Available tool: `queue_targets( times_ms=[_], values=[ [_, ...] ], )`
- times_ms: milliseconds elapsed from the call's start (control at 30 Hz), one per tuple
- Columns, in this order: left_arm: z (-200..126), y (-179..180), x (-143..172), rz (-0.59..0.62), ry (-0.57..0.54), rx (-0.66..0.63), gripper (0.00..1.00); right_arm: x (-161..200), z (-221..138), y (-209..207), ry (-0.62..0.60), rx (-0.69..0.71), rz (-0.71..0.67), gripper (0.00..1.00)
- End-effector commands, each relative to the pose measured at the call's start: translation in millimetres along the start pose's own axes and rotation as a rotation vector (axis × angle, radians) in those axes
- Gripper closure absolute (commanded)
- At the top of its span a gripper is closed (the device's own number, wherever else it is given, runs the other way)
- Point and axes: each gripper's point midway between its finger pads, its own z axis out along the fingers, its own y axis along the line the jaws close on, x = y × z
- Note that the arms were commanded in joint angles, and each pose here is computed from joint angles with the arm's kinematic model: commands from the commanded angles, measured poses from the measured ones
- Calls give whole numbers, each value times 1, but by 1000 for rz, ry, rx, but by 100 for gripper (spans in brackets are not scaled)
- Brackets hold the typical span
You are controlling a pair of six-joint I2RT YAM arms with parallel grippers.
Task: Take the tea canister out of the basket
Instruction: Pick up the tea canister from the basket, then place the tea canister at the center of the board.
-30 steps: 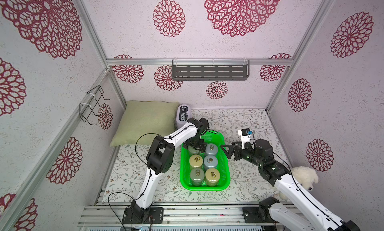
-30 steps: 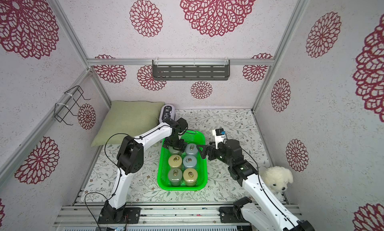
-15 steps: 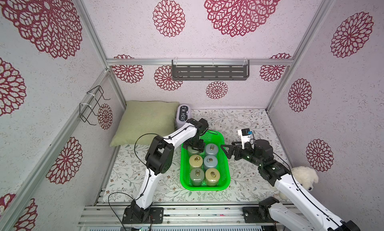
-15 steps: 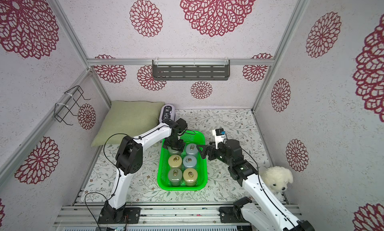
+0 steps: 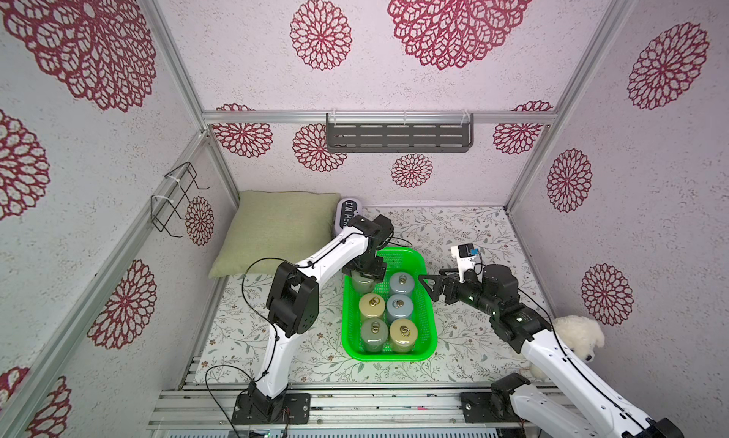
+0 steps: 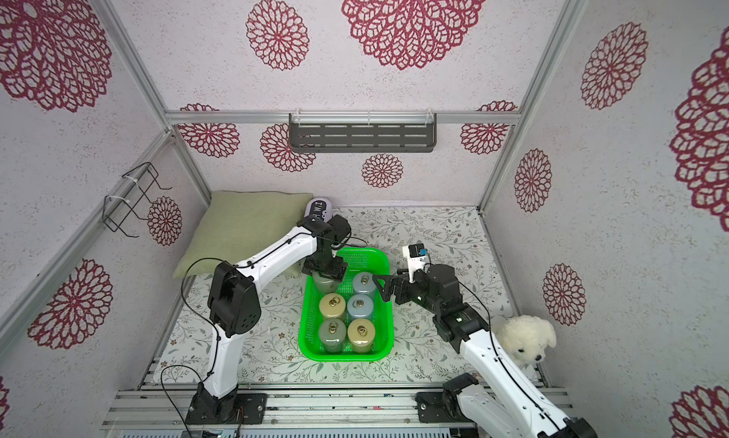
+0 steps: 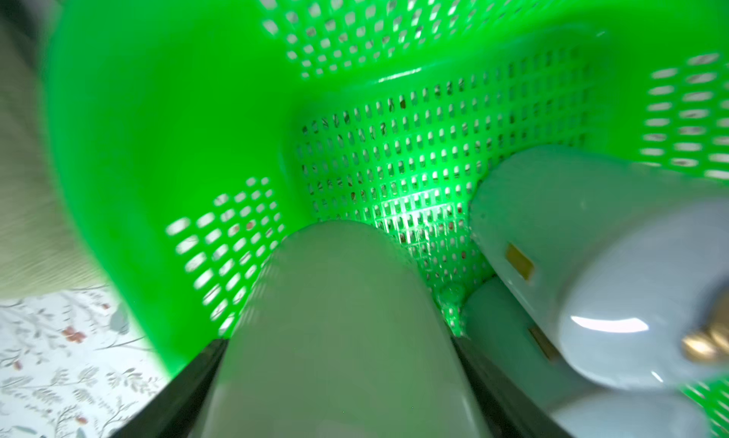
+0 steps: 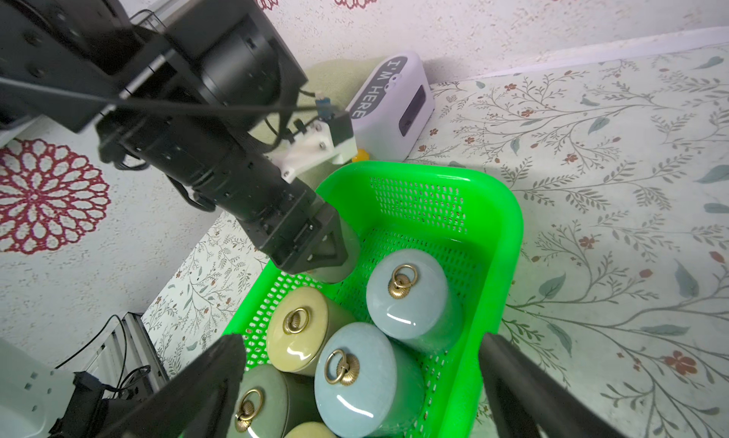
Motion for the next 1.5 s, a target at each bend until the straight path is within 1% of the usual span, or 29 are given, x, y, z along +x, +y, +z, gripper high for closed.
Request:
queue_targets(
  times_ms=[0, 133, 167, 200, 233, 367, 433, 633, 767, 1000, 1267, 1467],
  values=[
    [-57, 14, -7, -29, -120, 6, 25, -10, -3, 15, -39, -63, -30, 1],
    [-79, 24, -2, -40, -151, -9, 25, -8, -2, 26, -32, -111, -42, 1],
    [-80, 27, 0, -42, -147, -19, 25, -8, -2, 31, -33, -133, -49, 1],
    [-95, 31, 3, -49, -180, -10, 25, -7, -3, 35, -33, -145, -54, 1],
    [-99, 35, 5, -55, -186, -16, 25, -7, -3, 39, -33, -160, -60, 1],
    [-109, 51, 16, -87, -204, -32, 25, -3, -1, 49, -21, -195, -79, 1],
    [-108, 60, 23, -107, -201, -39, 25, -1, 0, 52, -16, -201, -85, 1],
    [-91, 88, 45, -177, -176, -42, 25, 4, 3, 55, -3, -205, -95, 1],
    [-70, 106, 57, -236, -143, -28, 24, 4, 3, 58, -5, -206, -101, 1],
    [-33, 128, 61, -293, -86, -32, 24, 5, 4, 56, -3, -194, -104, 1],
    [12, 125, 57, -312, -34, -22, 23, 6, 5, 53, -4, -180, -101, 1],
    [38, 123, 52, -323, -10, -14, 23, 7, 5, 53, 0, -178, -102, 1]
  ],
)
